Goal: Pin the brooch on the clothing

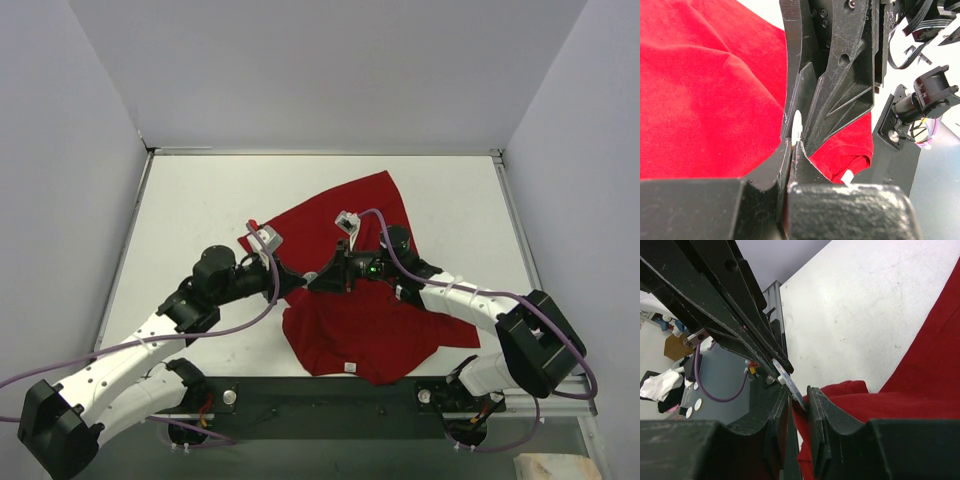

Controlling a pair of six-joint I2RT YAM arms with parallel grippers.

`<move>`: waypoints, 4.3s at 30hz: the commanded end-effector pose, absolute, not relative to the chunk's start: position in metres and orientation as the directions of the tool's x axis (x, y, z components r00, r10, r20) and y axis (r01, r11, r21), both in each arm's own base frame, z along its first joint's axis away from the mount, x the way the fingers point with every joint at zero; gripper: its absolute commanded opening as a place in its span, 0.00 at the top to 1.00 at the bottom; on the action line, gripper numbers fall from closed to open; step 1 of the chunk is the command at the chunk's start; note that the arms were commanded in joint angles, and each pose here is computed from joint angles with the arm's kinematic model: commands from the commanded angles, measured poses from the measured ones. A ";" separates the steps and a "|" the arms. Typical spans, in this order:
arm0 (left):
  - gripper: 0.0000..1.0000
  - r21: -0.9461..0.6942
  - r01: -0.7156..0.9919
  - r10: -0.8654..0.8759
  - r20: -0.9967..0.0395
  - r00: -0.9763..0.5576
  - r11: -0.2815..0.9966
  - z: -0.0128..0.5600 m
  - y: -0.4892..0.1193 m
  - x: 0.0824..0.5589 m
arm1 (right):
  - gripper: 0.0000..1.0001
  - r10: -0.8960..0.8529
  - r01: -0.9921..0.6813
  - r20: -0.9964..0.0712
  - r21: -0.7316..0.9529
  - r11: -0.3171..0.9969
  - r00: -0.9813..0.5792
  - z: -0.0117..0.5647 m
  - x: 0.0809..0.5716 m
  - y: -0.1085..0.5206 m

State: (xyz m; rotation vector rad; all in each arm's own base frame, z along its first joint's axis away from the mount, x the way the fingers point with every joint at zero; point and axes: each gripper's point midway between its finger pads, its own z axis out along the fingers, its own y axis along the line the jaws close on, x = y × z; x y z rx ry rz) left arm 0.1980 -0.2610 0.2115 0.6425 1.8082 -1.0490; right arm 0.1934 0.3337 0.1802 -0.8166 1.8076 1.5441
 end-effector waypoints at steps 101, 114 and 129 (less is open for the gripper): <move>1.00 -0.238 0.707 0.115 -0.904 -0.412 0.666 0.207 -0.262 0.207 | 0.12 0.075 -0.714 -0.856 0.472 0.517 -0.511 0.222 0.246 0.281; 0.81 -0.238 0.742 0.173 -0.886 -0.430 0.627 0.181 -0.304 0.188 | 0.10 0.116 -0.487 -0.774 0.499 0.717 -0.622 0.212 0.288 0.218; 0.03 -0.221 0.683 0.018 -0.946 -0.325 0.696 0.302 -0.291 0.251 | 0.10 0.161 -0.421 -0.759 0.509 0.751 -0.630 0.233 0.369 0.225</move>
